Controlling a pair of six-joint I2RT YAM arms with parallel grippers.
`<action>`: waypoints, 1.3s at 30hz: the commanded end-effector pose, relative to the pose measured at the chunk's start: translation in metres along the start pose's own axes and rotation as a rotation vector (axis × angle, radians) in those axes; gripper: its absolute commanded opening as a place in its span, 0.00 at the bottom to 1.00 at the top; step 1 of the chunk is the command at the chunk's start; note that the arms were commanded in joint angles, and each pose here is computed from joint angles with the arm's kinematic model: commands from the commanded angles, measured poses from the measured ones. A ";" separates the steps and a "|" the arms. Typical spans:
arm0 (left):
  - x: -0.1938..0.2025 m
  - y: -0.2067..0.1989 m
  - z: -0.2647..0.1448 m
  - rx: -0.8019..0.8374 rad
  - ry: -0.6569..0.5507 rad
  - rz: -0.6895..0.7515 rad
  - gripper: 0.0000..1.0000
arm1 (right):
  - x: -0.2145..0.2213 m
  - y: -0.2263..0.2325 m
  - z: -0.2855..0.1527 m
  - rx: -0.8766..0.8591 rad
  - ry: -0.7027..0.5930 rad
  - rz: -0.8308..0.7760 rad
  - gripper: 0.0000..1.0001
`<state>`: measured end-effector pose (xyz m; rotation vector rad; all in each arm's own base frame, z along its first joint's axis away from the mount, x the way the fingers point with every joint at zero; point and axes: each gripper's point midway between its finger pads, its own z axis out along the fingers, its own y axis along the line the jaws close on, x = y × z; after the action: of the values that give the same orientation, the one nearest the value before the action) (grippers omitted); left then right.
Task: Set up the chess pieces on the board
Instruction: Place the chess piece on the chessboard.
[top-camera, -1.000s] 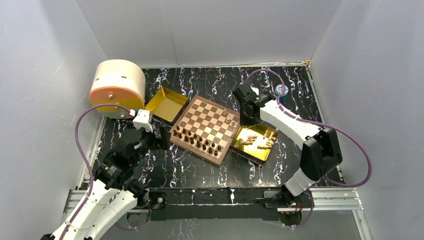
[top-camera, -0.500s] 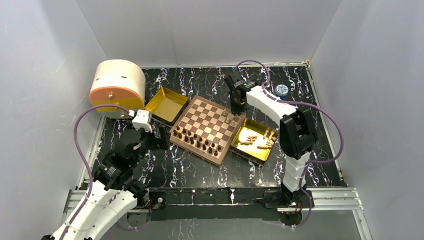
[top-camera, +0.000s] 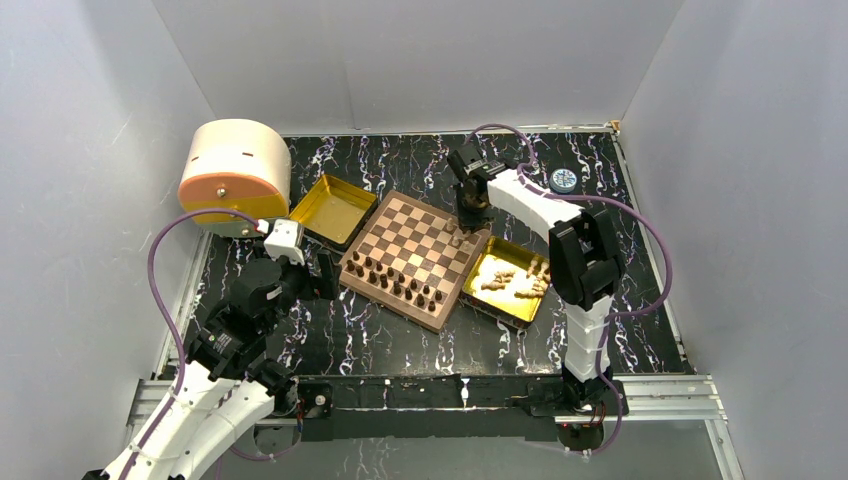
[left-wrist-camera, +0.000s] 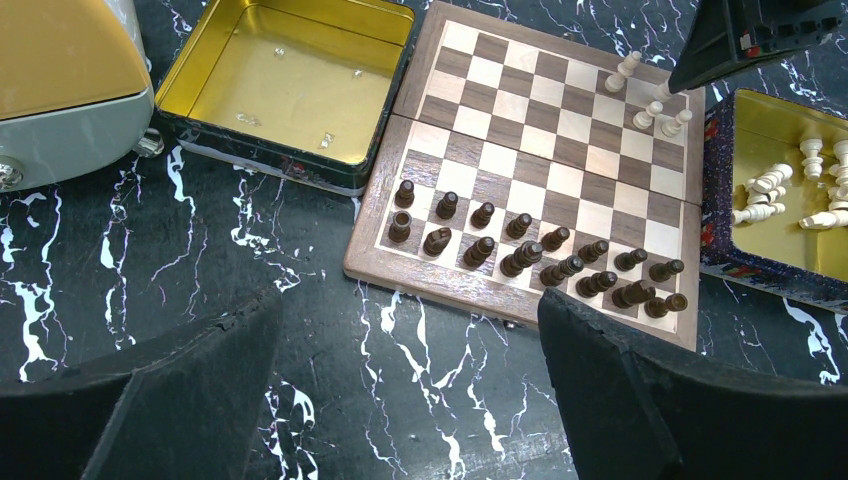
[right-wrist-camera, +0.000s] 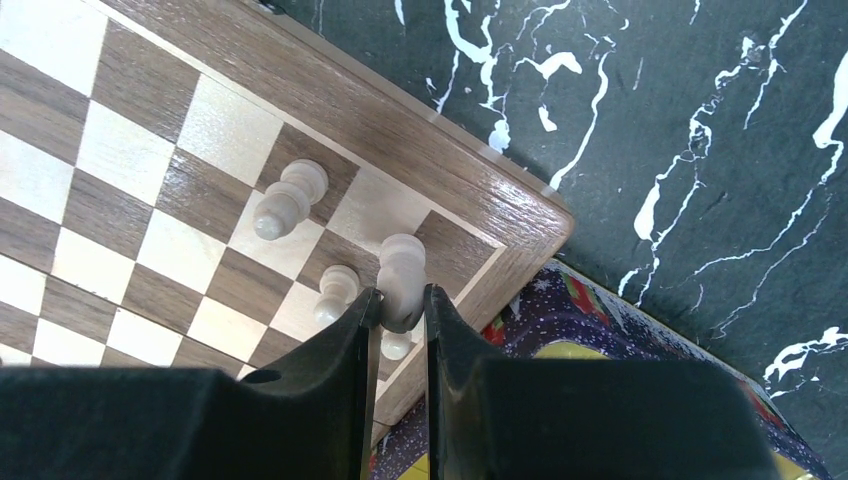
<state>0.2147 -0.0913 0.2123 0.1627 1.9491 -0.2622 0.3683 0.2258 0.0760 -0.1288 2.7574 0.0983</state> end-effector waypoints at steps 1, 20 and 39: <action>-0.001 0.003 -0.001 -0.013 -0.009 0.007 0.95 | -0.025 0.014 -0.008 -0.052 -0.066 0.014 0.24; -0.001 0.003 -0.001 -0.013 -0.007 0.007 0.95 | -0.019 0.018 0.008 -0.057 -0.020 0.018 0.32; 0.000 0.003 0.000 -0.014 -0.002 0.009 0.95 | -0.033 0.019 -0.013 -0.056 -0.057 0.021 0.40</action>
<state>0.2147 -0.0913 0.2123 0.1627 1.9491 -0.2622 0.3823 0.2430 0.0713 -0.1329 2.7584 0.1598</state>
